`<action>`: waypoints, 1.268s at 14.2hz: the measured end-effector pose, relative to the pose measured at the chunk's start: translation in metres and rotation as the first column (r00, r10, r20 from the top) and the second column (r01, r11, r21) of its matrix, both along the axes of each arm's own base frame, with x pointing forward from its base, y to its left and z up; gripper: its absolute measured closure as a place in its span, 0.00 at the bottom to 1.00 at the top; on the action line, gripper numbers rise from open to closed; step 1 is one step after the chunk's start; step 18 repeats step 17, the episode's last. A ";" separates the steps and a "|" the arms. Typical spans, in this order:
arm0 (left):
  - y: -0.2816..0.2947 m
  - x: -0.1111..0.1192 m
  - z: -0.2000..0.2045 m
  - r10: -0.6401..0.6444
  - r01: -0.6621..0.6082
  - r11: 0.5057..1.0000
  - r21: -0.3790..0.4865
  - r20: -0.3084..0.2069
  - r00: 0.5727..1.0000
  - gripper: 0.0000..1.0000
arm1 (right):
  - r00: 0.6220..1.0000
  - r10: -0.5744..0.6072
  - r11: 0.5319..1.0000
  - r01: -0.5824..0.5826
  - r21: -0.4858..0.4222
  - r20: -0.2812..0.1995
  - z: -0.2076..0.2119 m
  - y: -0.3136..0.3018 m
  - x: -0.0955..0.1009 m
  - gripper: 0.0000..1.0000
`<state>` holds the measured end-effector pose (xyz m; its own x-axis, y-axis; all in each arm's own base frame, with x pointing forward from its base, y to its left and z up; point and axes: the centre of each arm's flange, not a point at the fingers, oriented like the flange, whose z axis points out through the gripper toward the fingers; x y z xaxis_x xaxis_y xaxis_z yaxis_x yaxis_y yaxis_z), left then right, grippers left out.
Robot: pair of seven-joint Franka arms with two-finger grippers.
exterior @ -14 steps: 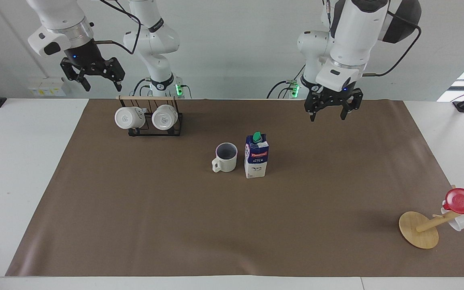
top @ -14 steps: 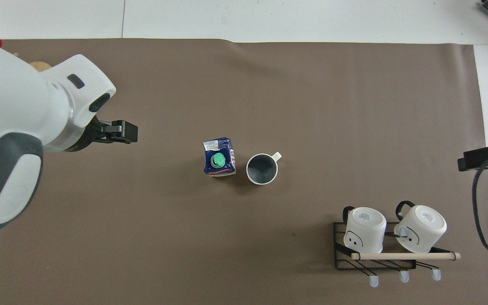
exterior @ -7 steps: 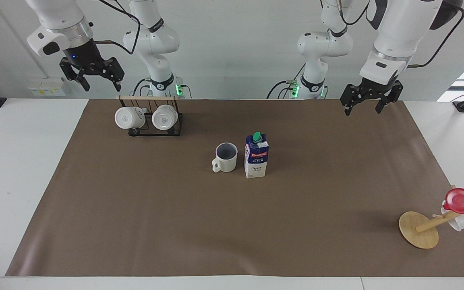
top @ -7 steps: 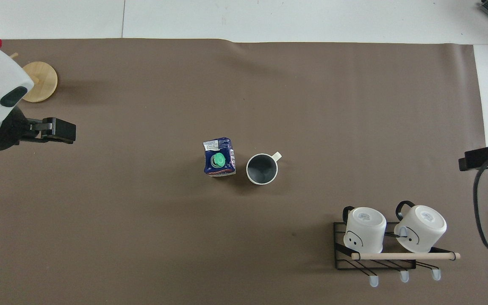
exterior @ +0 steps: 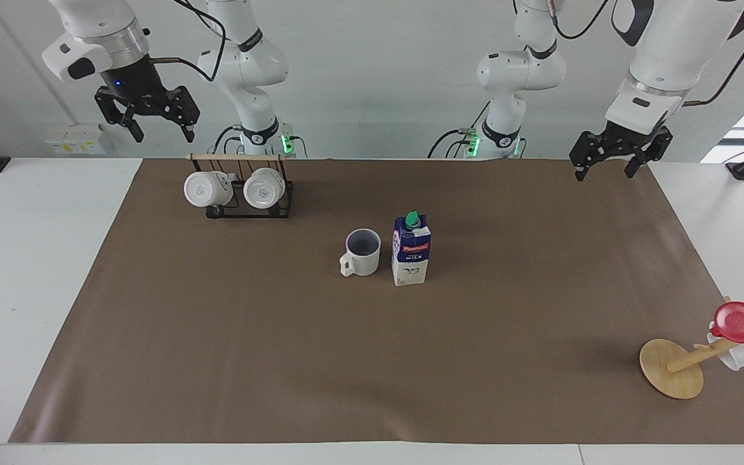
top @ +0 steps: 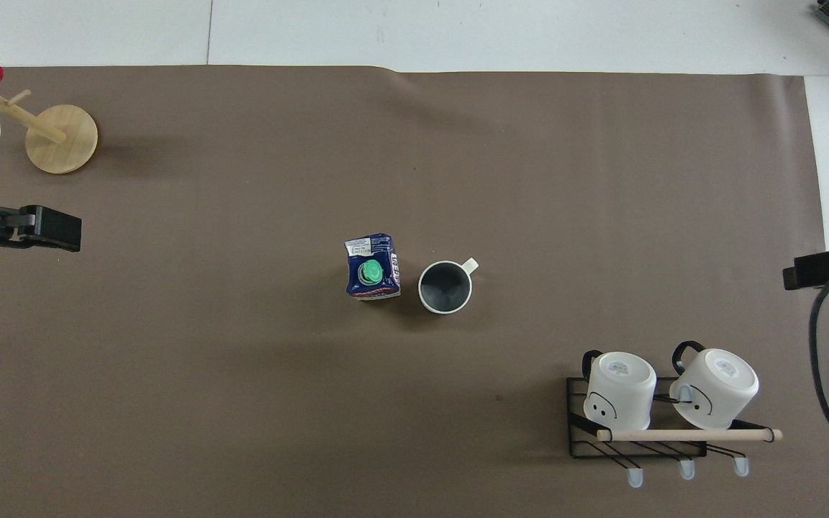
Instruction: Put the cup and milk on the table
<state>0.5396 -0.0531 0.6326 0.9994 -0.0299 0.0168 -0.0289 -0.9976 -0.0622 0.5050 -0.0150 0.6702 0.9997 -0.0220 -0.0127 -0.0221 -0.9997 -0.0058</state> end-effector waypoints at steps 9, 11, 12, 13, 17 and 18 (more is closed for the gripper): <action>-0.001 -0.005 -0.001 0.005 -0.008 0.996 -0.090 -0.038 0.999 0.00 | 1.000 0.000 1.000 0.000 0.000 0.000 0.000 0.000 0.000 0.00; -0.002 -0.006 0.000 0.004 -0.008 0.996 -0.090 -0.038 0.999 0.00 | 1.000 0.000 1.000 0.000 0.000 0.000 0.000 0.000 0.000 0.00; -0.002 -0.006 0.001 0.004 -0.008 0.996 -0.090 -0.037 0.999 0.00 | 1.000 0.000 1.000 0.000 0.000 0.000 0.000 0.000 0.000 0.00; -0.002 -0.007 0.001 0.004 -0.008 0.996 -0.090 -0.037 0.999 0.00 | 1.000 -0.001 1.000 0.001 0.000 0.000 0.000 0.000 0.000 0.00; -0.002 -0.007 0.002 0.004 -0.008 0.996 -0.090 -0.038 0.999 0.00 | 1.000 -0.001 1.000 0.001 0.000 0.000 0.000 0.000 0.000 0.00; -0.002 -0.007 0.002 0.004 -0.008 0.996 -0.090 -0.038 0.999 0.00 | 1.000 -0.001 1.000 0.001 0.000 0.000 0.000 0.000 0.000 0.00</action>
